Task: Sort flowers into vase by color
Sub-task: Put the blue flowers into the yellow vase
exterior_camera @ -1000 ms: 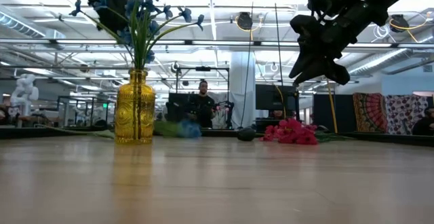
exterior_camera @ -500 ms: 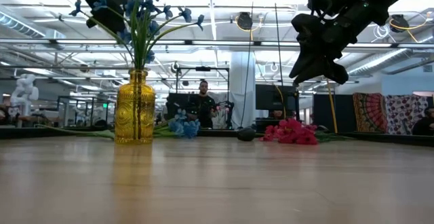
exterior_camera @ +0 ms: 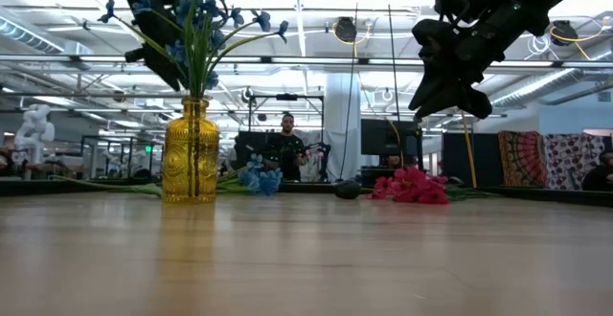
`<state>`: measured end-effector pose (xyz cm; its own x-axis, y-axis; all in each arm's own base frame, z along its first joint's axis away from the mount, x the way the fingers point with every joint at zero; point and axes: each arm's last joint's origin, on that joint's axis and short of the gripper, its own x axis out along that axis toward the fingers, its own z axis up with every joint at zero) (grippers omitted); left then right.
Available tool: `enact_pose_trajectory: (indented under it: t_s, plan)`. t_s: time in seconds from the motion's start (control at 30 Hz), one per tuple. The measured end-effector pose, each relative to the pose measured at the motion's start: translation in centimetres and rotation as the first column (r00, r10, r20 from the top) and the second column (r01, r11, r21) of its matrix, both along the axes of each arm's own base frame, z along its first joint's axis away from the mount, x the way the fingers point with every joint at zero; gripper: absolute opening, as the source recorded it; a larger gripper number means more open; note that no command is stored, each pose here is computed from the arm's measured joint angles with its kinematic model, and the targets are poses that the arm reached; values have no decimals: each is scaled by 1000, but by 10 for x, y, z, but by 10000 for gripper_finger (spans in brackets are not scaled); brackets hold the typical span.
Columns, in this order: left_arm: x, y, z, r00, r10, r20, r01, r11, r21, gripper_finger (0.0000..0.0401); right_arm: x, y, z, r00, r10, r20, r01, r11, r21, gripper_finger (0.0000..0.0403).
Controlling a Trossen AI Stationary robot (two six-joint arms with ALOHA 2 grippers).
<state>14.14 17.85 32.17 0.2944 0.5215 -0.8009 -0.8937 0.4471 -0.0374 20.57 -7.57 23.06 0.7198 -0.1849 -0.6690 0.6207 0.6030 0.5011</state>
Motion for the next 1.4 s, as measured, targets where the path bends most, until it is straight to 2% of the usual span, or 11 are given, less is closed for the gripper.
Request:
enact_pose_trajectory:
  t_s: [0.1, 0.2, 0.37, 0.57, 0.73, 1.0, 1.4]
  plan:
    - [4, 13, -12, 997, 43, -70, -44, 999, -11, 136, 0, 0, 0, 1000, 0, -1, 0, 1000, 0, 83]
    - [11, 27, -30, 991, 21, -129, -30, 997, -67, 136, 0, 0, 0, 1000, 0, -1, 0, 1000, 0, 83]
    - [21, 47, -61, 969, -70, -236, 32, 987, -160, 136, 0, 0, 0, 1000, 0, -1, 0, 1000, 0, 83]
    - [26, 68, -98, 902, -255, -349, 164, 949, -269, 136, 0, 0, 0, 1000, -2, 0, 2, 1000, 2, 83]
    - [33, 70, -122, 826, -451, -338, 314, 866, -389, 136, 0, 0, 0, 1000, -2, 0, 2, 1000, 3, 83]
    - [46, 71, -146, 702, -641, -310, 473, 745, -470, 136, 0, 0, 0, 1000, -2, 0, 2, 1000, 3, 83]
    - [53, 75, -176, 675, -676, -295, 467, 701, -539, 136, 0, 0, 0, 1000, -21, 3, 21, 1000, 16, 83]
